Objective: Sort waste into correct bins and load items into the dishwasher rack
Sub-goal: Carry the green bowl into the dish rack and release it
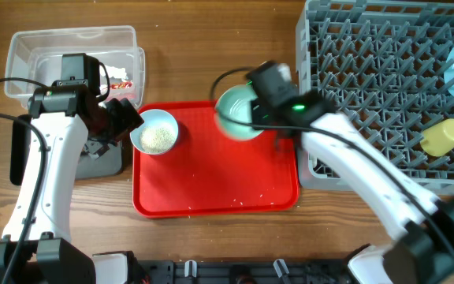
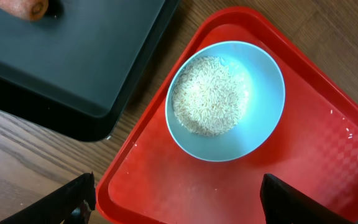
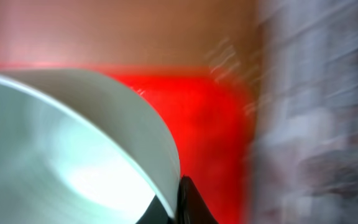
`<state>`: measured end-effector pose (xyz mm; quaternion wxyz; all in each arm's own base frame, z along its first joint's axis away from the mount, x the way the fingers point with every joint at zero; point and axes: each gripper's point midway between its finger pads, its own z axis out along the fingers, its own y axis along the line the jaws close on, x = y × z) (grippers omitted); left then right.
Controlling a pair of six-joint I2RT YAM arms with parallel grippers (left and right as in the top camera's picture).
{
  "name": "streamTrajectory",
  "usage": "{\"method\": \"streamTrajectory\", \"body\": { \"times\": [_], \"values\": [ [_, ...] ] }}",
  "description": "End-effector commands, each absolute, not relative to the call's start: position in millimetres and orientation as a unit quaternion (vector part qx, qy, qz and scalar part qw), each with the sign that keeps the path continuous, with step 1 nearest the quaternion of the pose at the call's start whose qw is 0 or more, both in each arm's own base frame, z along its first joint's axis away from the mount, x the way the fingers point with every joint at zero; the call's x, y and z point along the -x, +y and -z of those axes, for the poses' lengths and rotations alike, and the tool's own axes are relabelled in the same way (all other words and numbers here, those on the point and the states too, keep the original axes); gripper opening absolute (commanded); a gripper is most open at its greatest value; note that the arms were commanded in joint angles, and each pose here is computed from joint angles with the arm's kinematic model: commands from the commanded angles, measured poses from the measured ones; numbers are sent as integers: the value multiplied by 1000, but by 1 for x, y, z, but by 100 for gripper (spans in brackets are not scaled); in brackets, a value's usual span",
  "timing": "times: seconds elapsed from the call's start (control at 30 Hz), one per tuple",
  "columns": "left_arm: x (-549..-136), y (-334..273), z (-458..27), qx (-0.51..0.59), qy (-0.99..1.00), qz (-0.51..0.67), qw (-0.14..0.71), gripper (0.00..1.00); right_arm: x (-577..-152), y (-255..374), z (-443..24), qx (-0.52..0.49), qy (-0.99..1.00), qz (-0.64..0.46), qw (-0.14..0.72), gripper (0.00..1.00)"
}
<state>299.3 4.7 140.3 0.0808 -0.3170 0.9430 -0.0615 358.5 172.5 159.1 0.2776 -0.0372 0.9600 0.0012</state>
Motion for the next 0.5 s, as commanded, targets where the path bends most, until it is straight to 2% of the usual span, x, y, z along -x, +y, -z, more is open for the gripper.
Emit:
{"method": "streamTrajectory", "body": {
  "times": [0.0,0.1,0.23,0.37,0.47],
  "values": [
    [-299,7,-139,320,942,58,79,85,-397,53,-256,-4,873,240,426,4],
    [-300,7,-139,320,942,58,79,85,-412,-13,-303,-41,816,357,454,4],
    [-300,7,-139,320,942,58,81,85,-419,-94,-332,-136,755,457,449,4],
    [-300,7,-139,320,942,58,81,85,-430,-155,-325,-177,729,506,425,4],
    [-300,7,-139,320,942,58,81,85,-440,-194,-300,-179,725,544,383,4]
  ]
}}
